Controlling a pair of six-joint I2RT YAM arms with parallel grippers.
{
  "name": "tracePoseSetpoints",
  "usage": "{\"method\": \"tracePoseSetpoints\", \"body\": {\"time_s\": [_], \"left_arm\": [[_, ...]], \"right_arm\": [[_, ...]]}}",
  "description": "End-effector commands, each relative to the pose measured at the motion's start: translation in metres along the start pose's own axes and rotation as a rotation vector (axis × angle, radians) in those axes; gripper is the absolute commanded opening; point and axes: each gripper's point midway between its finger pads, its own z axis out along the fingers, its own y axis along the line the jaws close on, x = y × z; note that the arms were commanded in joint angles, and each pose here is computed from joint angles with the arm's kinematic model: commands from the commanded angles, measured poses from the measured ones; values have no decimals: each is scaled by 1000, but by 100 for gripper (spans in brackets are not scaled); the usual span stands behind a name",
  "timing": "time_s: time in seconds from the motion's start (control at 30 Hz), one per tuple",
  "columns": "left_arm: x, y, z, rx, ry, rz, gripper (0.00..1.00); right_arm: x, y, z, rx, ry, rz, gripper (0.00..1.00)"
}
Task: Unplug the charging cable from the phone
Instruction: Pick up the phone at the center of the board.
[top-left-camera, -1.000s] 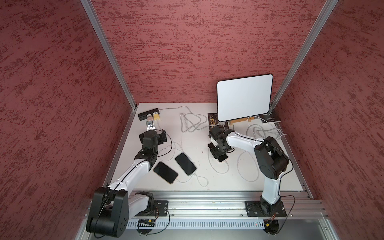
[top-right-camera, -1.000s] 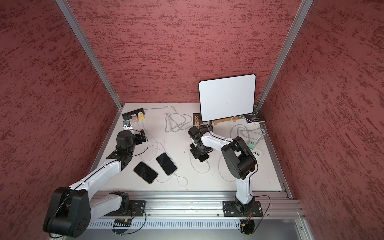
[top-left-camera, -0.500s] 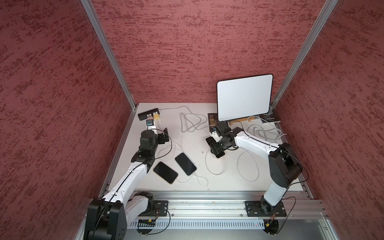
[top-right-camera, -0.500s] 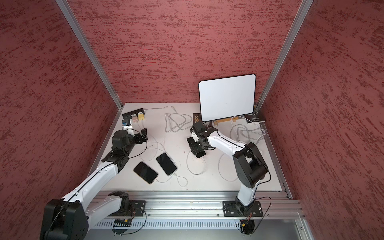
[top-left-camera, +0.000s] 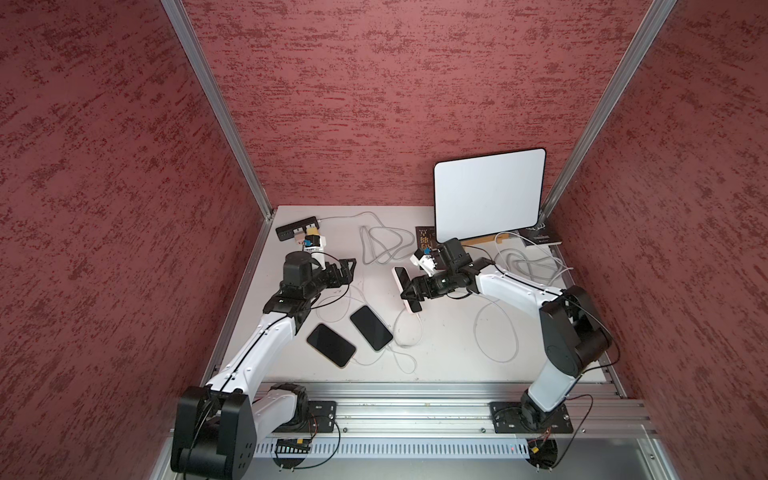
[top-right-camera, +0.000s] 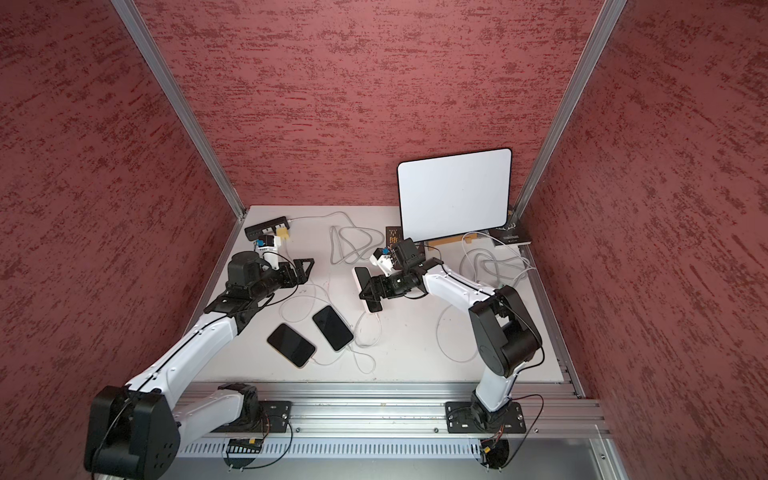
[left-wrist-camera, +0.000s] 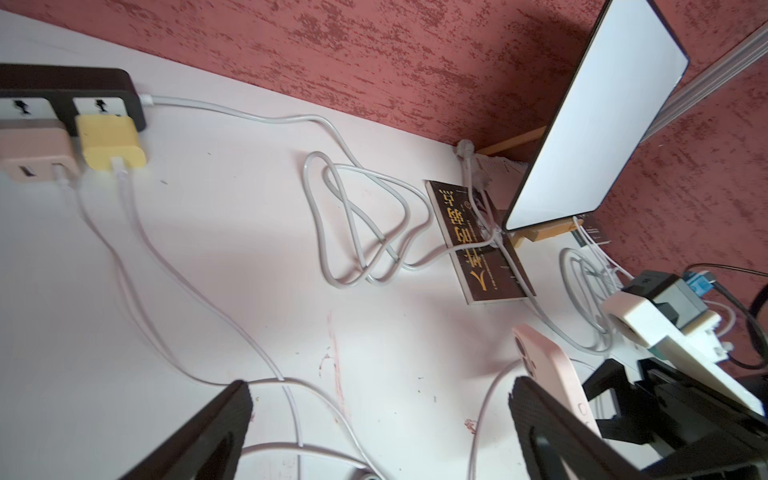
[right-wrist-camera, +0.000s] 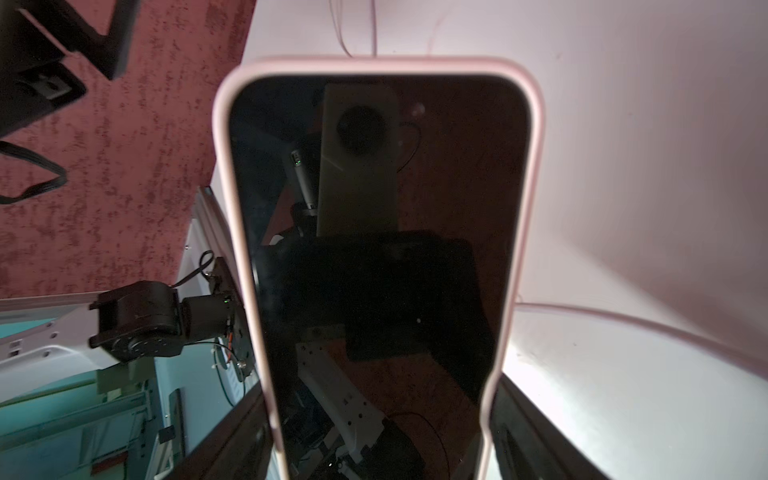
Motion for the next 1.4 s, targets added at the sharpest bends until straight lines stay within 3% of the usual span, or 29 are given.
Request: {"method": "tracePoseSetpoints", "body": {"time_s": [0.0,0.13,0.53,0.83,1.37], "left_arm": [[-2,-30,3,168,56,-100,100],[3,-55,8,326,124,-150,100],[6,-106,-2,695,161,-144,100],[28,-130,-1,773,220,-68,100],[44,-156,5,884,261,-48,100]], "right_arm": [[-17,47,-16,-211,-65,-79,60],[-16,58,-20,-297,-84,-93,60],[-19,84,-33,-445,-133,-115,58],[-15,103,-43,-493,-148,-170,58],[-6,123,-43,-559,-138,-226,58]]}}
